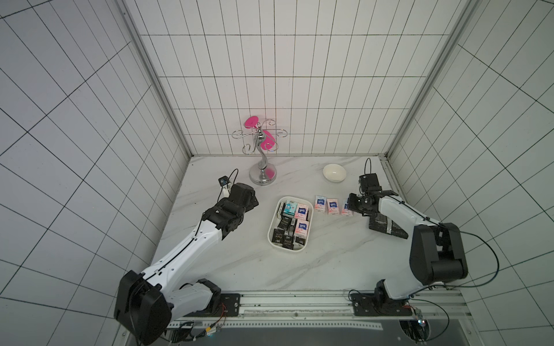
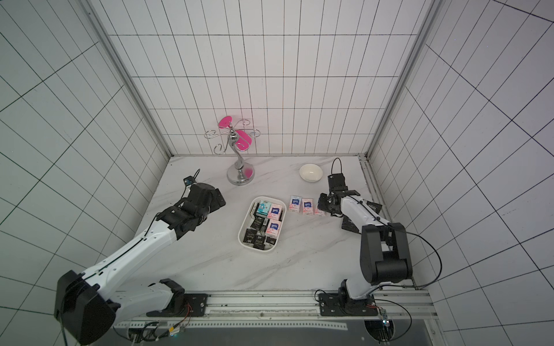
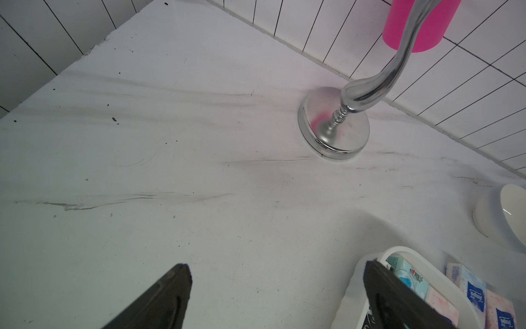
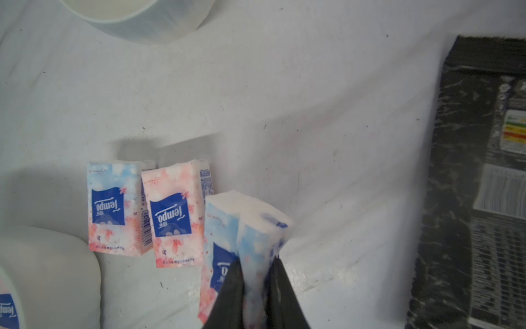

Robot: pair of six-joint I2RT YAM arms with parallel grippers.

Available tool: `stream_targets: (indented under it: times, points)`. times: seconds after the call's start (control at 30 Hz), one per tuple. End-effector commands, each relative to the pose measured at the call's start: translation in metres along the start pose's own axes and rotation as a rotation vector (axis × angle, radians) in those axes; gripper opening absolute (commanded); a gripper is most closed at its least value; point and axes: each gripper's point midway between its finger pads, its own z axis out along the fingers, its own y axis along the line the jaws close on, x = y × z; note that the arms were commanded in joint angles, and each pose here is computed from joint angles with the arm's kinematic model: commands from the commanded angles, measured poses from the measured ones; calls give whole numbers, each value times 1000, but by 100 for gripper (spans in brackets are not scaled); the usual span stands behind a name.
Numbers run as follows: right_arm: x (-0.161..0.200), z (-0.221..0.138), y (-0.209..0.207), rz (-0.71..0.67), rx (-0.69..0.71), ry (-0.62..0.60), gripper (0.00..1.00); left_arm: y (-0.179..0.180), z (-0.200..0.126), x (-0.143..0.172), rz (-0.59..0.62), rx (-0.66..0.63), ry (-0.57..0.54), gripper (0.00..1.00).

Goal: Take the pocket tissues out of the storage box
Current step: Place the pocket tissues at the center of the board.

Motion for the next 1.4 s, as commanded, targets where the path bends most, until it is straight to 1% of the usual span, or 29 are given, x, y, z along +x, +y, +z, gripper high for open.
stream_targets:
  times: [0.0,0.17,0.3,0.43,0.6,0.83,1.07,1.2,1.37]
  points:
    - [-18,-9,3,-79,-4,17,15,-4,-3,-5,-3,10,-13,98]
    - [-20,-2,0,-102,-18,50,17,-5,-4,-9,5,8,-30,98]
    - [-17,1,-5,-113,-17,97,16,-9,-5,-14,-4,19,-36,98]
    - [-21,0,1,-124,-47,83,17,-13,-3,-15,-9,22,-32,98]
    - [-26,2,0,-134,-41,81,18,-14,-2,-15,-10,19,-27,98]
    - [-21,19,-4,-140,-34,118,18,-14,-6,-19,-15,25,-46,98]
    - [-15,31,0,-128,-68,132,18,-19,-6,-19,-18,34,-42,98]
    - [-12,37,0,-119,-74,143,21,-21,-7,-20,-14,33,-45,98]
    - [-11,41,-8,-110,-30,149,28,-21,-6,-18,-8,29,-44,98]
